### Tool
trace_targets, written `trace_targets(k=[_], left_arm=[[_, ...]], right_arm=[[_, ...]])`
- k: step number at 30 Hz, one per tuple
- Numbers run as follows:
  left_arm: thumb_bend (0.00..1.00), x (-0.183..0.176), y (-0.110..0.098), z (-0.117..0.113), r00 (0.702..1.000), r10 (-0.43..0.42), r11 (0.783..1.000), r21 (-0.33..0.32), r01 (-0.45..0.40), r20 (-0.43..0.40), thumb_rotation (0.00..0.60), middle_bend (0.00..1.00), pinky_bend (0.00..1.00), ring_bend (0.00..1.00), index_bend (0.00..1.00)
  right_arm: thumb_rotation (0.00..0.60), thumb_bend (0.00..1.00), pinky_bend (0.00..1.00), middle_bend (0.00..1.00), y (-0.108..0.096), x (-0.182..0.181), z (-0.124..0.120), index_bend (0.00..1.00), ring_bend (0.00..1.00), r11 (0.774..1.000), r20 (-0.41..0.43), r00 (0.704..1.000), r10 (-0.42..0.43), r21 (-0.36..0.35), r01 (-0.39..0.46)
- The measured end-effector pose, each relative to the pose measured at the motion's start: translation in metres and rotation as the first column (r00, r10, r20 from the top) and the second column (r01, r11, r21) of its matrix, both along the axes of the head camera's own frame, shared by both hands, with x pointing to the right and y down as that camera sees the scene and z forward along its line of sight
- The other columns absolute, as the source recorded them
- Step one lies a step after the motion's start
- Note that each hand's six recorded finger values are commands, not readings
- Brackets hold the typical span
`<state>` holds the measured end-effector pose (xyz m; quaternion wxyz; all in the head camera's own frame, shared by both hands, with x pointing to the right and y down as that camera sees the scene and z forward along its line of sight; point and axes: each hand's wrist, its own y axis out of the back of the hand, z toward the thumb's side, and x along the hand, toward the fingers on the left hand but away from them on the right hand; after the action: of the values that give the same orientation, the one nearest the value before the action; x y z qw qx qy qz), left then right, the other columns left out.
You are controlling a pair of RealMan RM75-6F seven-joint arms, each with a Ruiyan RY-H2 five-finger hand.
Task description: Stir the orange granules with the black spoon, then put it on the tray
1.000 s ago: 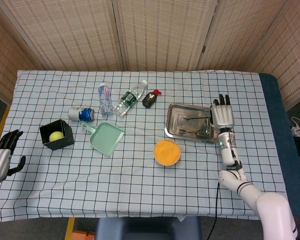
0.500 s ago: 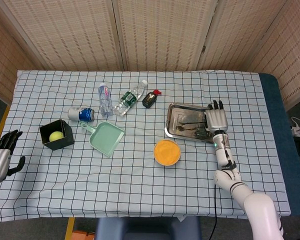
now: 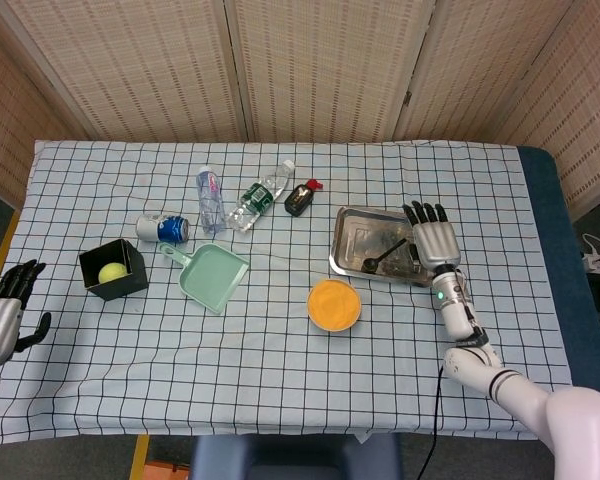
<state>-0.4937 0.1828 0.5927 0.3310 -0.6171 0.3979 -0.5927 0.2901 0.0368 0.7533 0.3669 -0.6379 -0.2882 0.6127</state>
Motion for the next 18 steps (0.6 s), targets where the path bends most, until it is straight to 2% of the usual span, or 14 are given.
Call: trace_targets(k=[3, 7, 12, 16, 18], left_arm=[[0.47, 0.0, 0.0, -0.002, 1.0, -0.001, 1.0, 0.009, 0.001, 0.002, 0.6, 0.0, 0.19, 0.01, 0.0], [0.47, 0.0, 0.0, -0.004, 1.0, -0.004, 1.0, 0.013, 0.004, 0.01, 0.6, 0.0, 0.19, 0.01, 0.0], [0.47, -0.001, 0.002, -0.002, 0.999, -0.002, 1.0, -0.002, 0.002, 0.038, 0.6, 0.0, 0.19, 0.01, 0.0], [0.47, 0.002, 0.002, -0.003, 0.998, 0.01, 1.0, 0.007, -0.01, 0.055, 0.6, 0.0, 0.19, 0.01, 0.0], [0.47, 0.005, 0.002, -0.005, 0.998, 0.023, 0.999, 0.023, -0.024, 0.052, 0.6, 0.0, 0.19, 0.01, 0.0]], right_arm=[[0.6, 0.45, 0.0, 0.0, 0.011, -0.002, -0.025, 0.02, 0.0, 0.999, 0.053, 0.998, -0.021, 0.047, 0.019], [0.6, 0.44, 0.0, 0.0, 0.041, 0.007, -0.067, 0.02, 0.0, 0.988, 0.089, 0.993, -0.072, 0.145, 0.059], [0.6, 0.37, 0.0, 0.0, 0.086, 0.035, -0.107, 0.02, 0.0, 0.958, 0.045, 0.992, -0.12, 0.266, 0.104], [0.6, 0.36, 0.0, 0.0, 0.135, 0.064, -0.131, 0.03, 0.0, 0.941, 0.008, 0.996, -0.093, 0.328, 0.085], [0.6, 0.35, 0.0, 0.0, 0.151, 0.075, -0.135, 0.04, 0.0, 0.937, -0.001, 0.998, -0.068, 0.343, 0.064]])
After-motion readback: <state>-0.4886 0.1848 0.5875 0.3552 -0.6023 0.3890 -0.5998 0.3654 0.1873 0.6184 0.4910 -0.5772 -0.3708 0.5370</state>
